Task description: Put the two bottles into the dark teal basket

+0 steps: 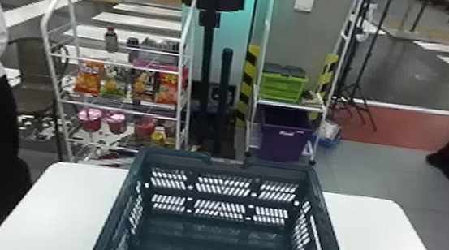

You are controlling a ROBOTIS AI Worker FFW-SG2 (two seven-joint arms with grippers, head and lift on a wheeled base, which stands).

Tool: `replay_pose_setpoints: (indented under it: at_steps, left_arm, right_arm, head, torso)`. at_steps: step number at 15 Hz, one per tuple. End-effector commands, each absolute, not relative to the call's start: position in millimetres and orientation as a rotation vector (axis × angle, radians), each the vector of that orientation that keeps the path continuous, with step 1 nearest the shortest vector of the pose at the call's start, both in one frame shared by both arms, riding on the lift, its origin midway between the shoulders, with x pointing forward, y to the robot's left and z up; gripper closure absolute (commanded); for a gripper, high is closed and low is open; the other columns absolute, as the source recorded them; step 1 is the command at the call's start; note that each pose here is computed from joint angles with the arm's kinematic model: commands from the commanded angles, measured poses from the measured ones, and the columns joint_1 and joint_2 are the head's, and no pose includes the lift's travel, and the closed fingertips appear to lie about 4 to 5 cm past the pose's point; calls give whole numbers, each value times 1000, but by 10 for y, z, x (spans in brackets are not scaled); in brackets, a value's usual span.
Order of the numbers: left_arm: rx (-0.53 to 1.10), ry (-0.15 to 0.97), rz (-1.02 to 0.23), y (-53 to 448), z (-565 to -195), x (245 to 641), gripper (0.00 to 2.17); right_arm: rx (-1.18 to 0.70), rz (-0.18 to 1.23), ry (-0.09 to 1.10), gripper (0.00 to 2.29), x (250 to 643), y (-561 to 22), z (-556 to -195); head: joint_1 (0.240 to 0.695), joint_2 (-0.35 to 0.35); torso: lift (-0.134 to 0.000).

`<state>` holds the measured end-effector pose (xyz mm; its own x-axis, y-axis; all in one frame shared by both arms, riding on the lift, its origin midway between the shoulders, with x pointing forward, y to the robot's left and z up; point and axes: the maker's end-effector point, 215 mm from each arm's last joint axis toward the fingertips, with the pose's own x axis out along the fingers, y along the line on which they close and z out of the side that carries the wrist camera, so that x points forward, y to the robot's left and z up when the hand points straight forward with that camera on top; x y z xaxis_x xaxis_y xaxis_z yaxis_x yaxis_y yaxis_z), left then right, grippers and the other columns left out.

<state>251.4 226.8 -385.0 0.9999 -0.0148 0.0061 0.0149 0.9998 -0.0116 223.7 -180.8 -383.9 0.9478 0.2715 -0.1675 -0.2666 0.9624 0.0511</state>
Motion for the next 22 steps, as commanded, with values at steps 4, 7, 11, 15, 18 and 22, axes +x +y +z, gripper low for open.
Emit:
replay_pose_setpoints:
  at_steps: [4,7,11,15,18,22]
  left_arm:
    - [-19,44,-6,2261,-3916,2620,2145]
    - [-12,64,-5,2222,-3965,2697,2145]
    - [-24,68,-9,2184,-3988,2687,2145]
    - [-25,59,-10,2171,-4014,2612,2145]
    - [-23,58,-11,2169,-4032,2595,2145]
    - [-11,57,-35,2186,-4040,2629,2148]
  right_arm:
    - [31,268,203,1956,2233,-1806,-3851]
    - [27,255,180,1956,2261,-1845,-3802]
    - [25,262,147,1956,2254,-1832,-3668]
    - [14,229,-2,1956,2525,-2017,-2981]
    - [36,212,1,1956,2936,-2087,-2698]
    - [75,189,139,1956,3536,-2025,-2774]
  head:
    - [499,0]
    - [499,0]
    - [499,0]
    - [499,0]
    - [499,0]
    - [499,0]
  torso:
    - [0]
    - [0]
    - [0]
    - [0]
    - [0]
    - [0]
